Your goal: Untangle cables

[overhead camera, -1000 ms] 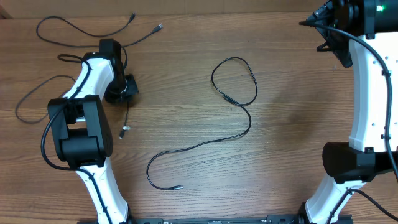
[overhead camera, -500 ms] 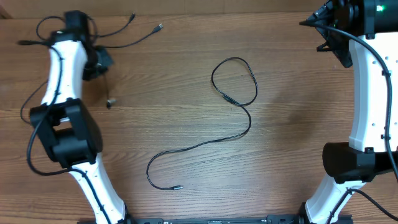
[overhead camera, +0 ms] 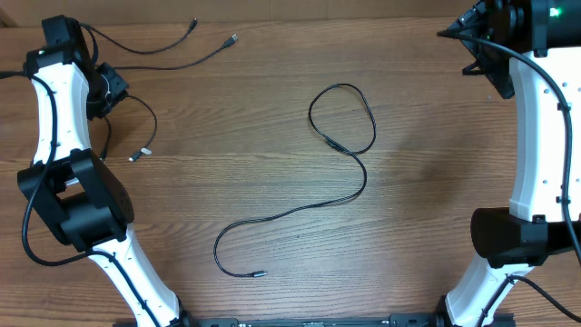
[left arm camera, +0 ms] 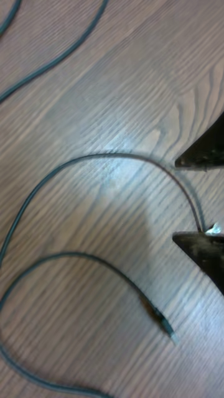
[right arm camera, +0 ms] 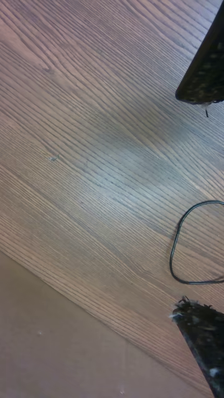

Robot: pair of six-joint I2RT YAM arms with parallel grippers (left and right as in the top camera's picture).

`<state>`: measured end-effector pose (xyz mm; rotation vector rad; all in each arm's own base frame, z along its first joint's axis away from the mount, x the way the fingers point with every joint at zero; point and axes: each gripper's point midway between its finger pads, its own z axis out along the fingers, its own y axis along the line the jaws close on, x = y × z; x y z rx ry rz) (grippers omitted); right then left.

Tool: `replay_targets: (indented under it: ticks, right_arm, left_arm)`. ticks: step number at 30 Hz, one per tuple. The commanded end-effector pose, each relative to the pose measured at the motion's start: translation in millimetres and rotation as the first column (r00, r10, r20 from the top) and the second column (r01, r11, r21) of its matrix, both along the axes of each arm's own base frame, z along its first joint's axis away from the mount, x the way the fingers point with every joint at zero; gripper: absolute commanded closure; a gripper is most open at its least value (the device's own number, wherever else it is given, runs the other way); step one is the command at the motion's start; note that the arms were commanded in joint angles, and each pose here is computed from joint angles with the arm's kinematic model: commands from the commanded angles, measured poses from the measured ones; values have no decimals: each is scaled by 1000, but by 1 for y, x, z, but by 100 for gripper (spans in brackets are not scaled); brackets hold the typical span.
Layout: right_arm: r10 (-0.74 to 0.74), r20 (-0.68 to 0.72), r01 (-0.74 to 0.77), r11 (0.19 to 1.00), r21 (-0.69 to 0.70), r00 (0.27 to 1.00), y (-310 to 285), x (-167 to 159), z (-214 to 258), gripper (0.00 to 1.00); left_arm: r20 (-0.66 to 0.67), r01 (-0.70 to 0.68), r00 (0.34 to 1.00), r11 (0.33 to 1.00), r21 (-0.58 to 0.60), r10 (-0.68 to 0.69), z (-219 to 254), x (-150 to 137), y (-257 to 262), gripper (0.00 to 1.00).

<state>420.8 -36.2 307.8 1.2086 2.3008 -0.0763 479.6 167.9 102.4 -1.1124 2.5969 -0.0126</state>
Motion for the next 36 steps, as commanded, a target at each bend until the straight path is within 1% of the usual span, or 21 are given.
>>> replay_targets:
  ticks: [1,3,6,7,9,12,14,15,19,20,22,25,28,30,35,36]
  right_arm:
    - [-5,11,5,1000,-14,1000,-3,1,4,0]
    - [-5,11,5,1000,-14,1000,-3,1,4,0]
    - [-5,11,5,1000,-14,1000,-3,1,4,0]
    - [-5,11,5,1000,-14,1000,-3,1,4,0]
    - [-5,11,5,1000,-14,1000,-3,1,4,0]
    - [-5,11,5,1000,-14,1000,-3,1,4,0]
    - [-5,11,5,1000,-14,1000,-3,1,4,0]
    - [-5,11,5,1000,-14,1000,-3,1,4,0]
    - [-5,11,5,1000,-14,1000,-3,1,4,0]
    - [-5,11,5,1000,-14,1000,-3,1,4,0]
    - [-5,11,5,1000,-14,1000,-3,1,4,0]
    - [-4,11,5,1000,-14,1000,-3,1,4,0]
    - [-5,11,5,1000,-14,1000,-3,1,4,0]
    - [-5,11,5,1000,-14,1000,-3,1,4,0]
    - [-5,11,5,1000,-14,1000,-3,1,4,0]
    - [-5,11,5,1000,-14,1000,-3,1,4,0]
  left_arm:
    - [-51,-46,997,989,138,53,8,-11,23,60]
    - [-77,-65,994,983,169,79,8,-20,34,59]
    - [-106,-101,987,978,183,122,7,-34,51,46]
    - [-125,-138,979,973,185,163,5,-47,68,43]
    - [-138,-170,971,969,177,196,1,-58,82,42]
    - [-181,-229,949,960,161,257,-10,-82,106,34]
    - [-227,-257,931,955,148,286,-20,-99,116,12]
    - [-247,-268,922,953,144,297,-26,-105,120,7]
    - [-292,-312,898,944,105,329,-49,-122,134,5]
    - [-297,-331,890,938,98,345,-55,-127,142,3]
    - [-290,-353,884,930,101,367,-59,-132,153,3]
    - [-266,-337,896,935,112,355,-60,-134,169,5]
    - [-225,-310,921,948,75,319,-63,-128,176,9]
    - [-204,-317,925,947,46,320,-68,-125,177,10]
    - [-226,-327,918,945,28,324,-94,-127,181,11]
    - [-239,-328,915,944,29,326,-101,-128,182,14]
